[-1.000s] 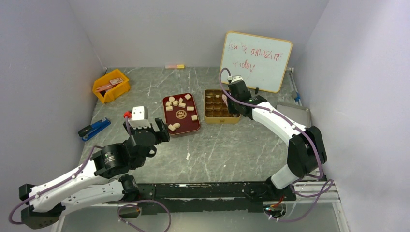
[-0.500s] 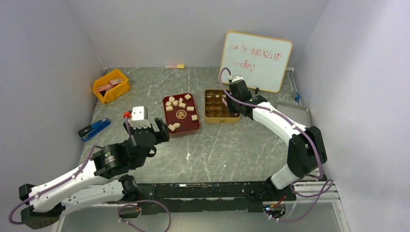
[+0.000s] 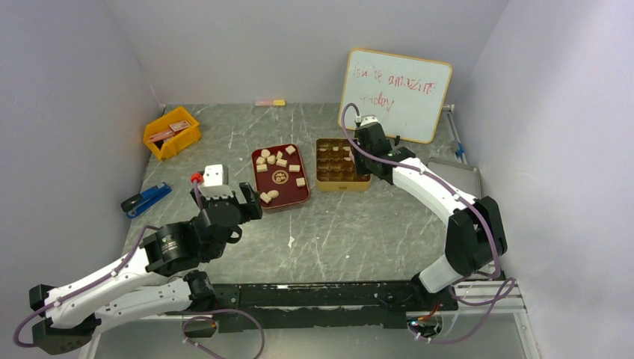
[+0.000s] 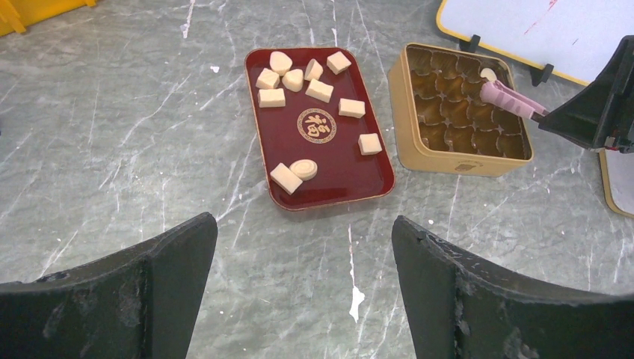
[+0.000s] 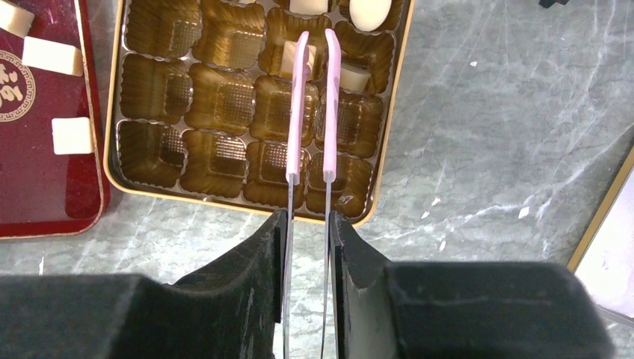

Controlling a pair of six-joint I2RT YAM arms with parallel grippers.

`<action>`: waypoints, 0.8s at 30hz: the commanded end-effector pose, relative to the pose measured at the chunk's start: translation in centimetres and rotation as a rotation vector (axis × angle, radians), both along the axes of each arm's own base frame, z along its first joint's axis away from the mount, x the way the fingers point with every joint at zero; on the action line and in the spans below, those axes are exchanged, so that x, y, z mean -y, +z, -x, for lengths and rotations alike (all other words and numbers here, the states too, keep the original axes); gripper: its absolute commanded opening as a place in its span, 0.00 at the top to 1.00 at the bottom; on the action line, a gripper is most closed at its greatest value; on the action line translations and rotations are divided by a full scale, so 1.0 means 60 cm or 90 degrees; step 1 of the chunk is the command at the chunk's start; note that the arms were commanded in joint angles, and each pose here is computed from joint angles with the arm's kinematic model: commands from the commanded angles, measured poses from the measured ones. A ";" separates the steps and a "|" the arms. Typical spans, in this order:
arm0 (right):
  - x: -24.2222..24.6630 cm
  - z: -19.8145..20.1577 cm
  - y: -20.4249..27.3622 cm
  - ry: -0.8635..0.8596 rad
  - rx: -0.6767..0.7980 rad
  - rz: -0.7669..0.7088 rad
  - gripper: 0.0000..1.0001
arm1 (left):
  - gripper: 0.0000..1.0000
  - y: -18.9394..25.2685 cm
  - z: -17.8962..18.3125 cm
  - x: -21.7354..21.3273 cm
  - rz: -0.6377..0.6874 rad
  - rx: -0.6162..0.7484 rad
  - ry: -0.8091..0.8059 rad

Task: Pack the chocolate
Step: Place the fake chocolate in the packing box.

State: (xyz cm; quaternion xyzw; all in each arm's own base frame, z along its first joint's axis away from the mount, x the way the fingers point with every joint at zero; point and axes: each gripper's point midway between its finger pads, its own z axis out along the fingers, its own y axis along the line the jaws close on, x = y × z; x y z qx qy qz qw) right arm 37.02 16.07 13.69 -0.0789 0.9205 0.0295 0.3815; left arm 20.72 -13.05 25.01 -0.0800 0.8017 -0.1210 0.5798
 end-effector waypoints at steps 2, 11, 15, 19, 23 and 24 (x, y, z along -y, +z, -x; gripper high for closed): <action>-0.013 -0.023 0.083 0.014 0.088 -0.044 0.78 | 0.09 0.021 -0.001 0.006 0.033 0.012 -0.001; -0.019 -0.026 0.120 0.023 0.114 -0.060 0.79 | 0.09 0.015 -0.001 0.008 0.032 0.008 0.000; -0.038 -0.018 0.136 0.051 0.122 -0.093 0.79 | 0.09 0.016 -0.002 0.008 0.032 0.008 0.002; -0.077 -0.001 0.143 0.095 0.129 -0.106 0.79 | 0.09 0.014 -0.003 0.011 0.031 0.006 0.002; -0.135 0.019 0.142 0.149 0.129 -0.095 0.79 | 0.09 0.012 -0.003 0.013 0.032 0.004 0.001; -0.151 0.024 0.141 0.164 0.128 -0.095 0.79 | 0.09 0.013 -0.004 0.014 0.032 0.004 0.001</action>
